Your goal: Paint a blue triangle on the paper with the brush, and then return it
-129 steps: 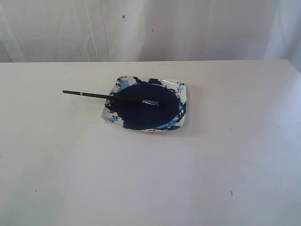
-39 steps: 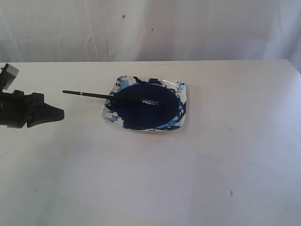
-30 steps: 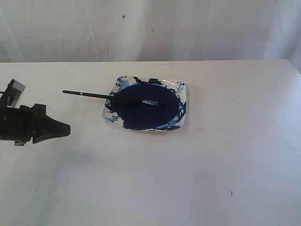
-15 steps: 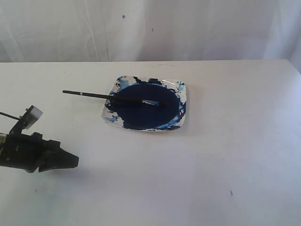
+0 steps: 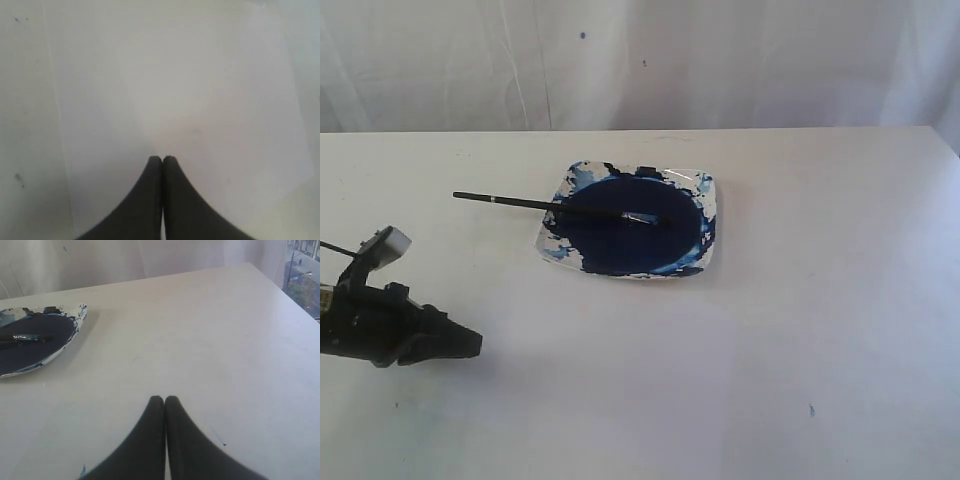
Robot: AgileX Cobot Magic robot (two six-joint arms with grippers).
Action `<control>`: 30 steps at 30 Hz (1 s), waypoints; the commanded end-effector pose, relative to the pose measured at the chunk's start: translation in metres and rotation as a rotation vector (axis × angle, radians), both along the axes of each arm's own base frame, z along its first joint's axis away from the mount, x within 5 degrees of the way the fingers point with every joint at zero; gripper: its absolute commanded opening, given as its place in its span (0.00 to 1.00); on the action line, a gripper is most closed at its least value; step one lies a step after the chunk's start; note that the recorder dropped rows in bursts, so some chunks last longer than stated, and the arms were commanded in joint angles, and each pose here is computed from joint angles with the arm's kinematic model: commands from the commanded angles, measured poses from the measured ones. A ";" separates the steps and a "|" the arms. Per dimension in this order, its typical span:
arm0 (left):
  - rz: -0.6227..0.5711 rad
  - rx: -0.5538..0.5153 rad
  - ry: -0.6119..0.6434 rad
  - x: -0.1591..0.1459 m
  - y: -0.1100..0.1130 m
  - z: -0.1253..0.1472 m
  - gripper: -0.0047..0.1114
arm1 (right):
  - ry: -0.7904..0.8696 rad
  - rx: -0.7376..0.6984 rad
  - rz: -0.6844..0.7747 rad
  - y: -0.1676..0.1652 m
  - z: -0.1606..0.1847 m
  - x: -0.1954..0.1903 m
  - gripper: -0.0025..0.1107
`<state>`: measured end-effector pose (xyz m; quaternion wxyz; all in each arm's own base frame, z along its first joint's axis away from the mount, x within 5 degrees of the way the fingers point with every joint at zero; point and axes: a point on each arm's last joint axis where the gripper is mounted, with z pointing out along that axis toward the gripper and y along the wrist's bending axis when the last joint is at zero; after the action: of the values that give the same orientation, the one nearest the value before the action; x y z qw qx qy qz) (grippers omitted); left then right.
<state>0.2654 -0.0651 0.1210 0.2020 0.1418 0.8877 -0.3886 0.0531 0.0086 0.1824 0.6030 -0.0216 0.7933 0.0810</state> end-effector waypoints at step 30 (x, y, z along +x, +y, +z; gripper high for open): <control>0.021 0.067 0.008 -0.006 0.004 -0.008 0.04 | -0.007 0.002 -0.003 0.000 0.000 0.000 0.02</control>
<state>0.2621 -0.0605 0.1133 0.1991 0.1346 0.9034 -0.3552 0.0531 0.0086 0.1824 0.6030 -0.0216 0.7933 0.0810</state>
